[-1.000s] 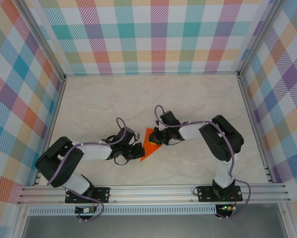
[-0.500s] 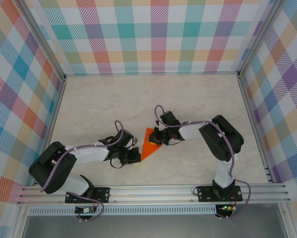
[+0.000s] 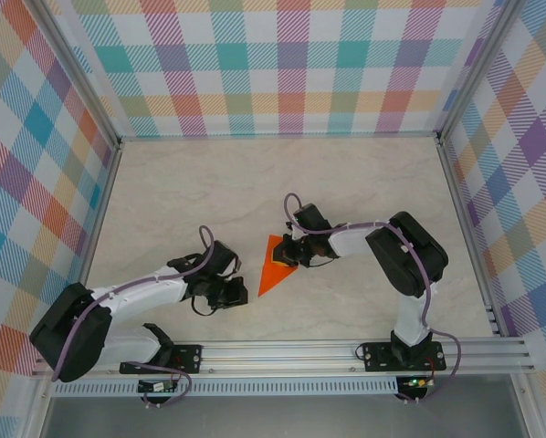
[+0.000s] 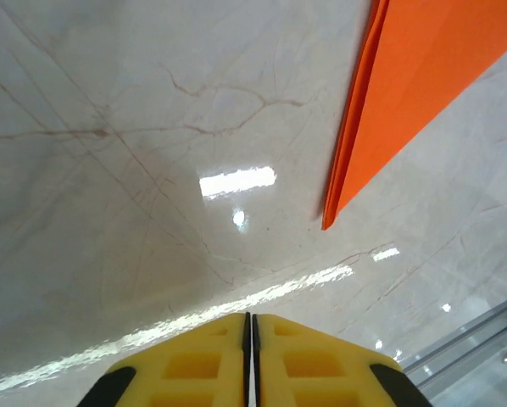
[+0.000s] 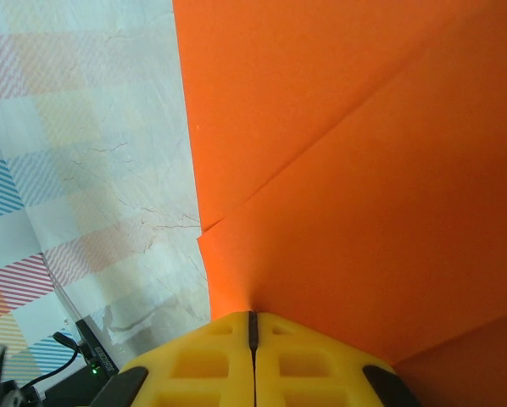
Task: Fold a paper plane with a square sheet of paper (pick it up from the middle)
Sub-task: Fourth fold the wing at the center of the table.
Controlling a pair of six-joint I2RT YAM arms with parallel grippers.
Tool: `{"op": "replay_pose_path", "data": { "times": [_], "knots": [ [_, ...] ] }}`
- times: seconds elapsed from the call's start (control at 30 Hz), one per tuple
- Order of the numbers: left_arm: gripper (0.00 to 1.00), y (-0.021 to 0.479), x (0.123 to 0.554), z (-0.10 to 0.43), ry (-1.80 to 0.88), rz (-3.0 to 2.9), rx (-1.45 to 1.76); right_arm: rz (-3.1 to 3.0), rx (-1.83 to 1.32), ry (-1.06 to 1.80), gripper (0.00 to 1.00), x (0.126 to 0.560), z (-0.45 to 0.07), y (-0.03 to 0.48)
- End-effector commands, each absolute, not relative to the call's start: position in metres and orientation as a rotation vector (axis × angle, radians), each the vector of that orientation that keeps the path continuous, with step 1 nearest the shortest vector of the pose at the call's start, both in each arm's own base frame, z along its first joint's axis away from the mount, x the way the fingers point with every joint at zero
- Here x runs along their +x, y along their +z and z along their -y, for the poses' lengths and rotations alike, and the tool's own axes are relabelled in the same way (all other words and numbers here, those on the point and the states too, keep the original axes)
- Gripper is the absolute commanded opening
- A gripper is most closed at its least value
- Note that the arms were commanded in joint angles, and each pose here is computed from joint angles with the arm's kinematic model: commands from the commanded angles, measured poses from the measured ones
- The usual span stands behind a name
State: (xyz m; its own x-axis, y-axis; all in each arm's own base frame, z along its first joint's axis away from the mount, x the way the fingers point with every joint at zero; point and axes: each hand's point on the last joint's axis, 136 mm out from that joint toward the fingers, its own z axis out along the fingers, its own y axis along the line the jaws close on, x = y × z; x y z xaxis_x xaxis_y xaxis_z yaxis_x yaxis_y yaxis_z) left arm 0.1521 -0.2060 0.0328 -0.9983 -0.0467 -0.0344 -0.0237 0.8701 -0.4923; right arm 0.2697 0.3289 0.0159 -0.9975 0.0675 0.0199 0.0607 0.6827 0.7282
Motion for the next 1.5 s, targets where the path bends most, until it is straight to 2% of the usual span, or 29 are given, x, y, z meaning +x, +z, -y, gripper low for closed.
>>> {"op": "replay_pose_path", "data": {
  "times": [0.0,0.1,0.13,0.27,0.33,0.43,0.7,1.47],
  "knots": [
    [0.16,0.051,0.173,0.21,-0.75,-2.91,-0.067,-2.935,0.148,1.102,0.08,0.272,-0.316,0.003],
    [0.21,0.061,0.191,0.215,-0.733,-2.859,-0.073,-2.894,0.113,1.116,0.1,0.281,-0.322,0.025],
    [0.26,0.062,0.196,0.217,-0.725,-2.85,-0.075,-2.878,0.103,1.117,0.13,0.284,-0.323,0.034],
    [0.31,0.065,0.215,0.224,-0.709,-2.825,-0.077,-2.824,0.09,1.098,0.18,0.292,-0.32,0.062],
    [0.33,0.063,0.221,0.226,-0.69,-2.829,-0.078,-2.818,0.112,1.06,0.22,0.292,-0.313,0.067],
    [0.37,0.059,0.228,0.23,-0.67,-2.839,-0.065,-2.814,0.16,1.012,0.23,0.287,-0.297,0.068],
    [0.39,0.051,0.238,0.236,-0.626,-2.872,-0.035,-2.848,0.323,0.898,0.28,0.265,-0.259,0.051],
    [0.42,0.048,0.257,0.246,-0.664,-2.877,-0.073,-2.892,0.404,0.929,0.34,0.249,-0.255,0.033]
  ]
}}
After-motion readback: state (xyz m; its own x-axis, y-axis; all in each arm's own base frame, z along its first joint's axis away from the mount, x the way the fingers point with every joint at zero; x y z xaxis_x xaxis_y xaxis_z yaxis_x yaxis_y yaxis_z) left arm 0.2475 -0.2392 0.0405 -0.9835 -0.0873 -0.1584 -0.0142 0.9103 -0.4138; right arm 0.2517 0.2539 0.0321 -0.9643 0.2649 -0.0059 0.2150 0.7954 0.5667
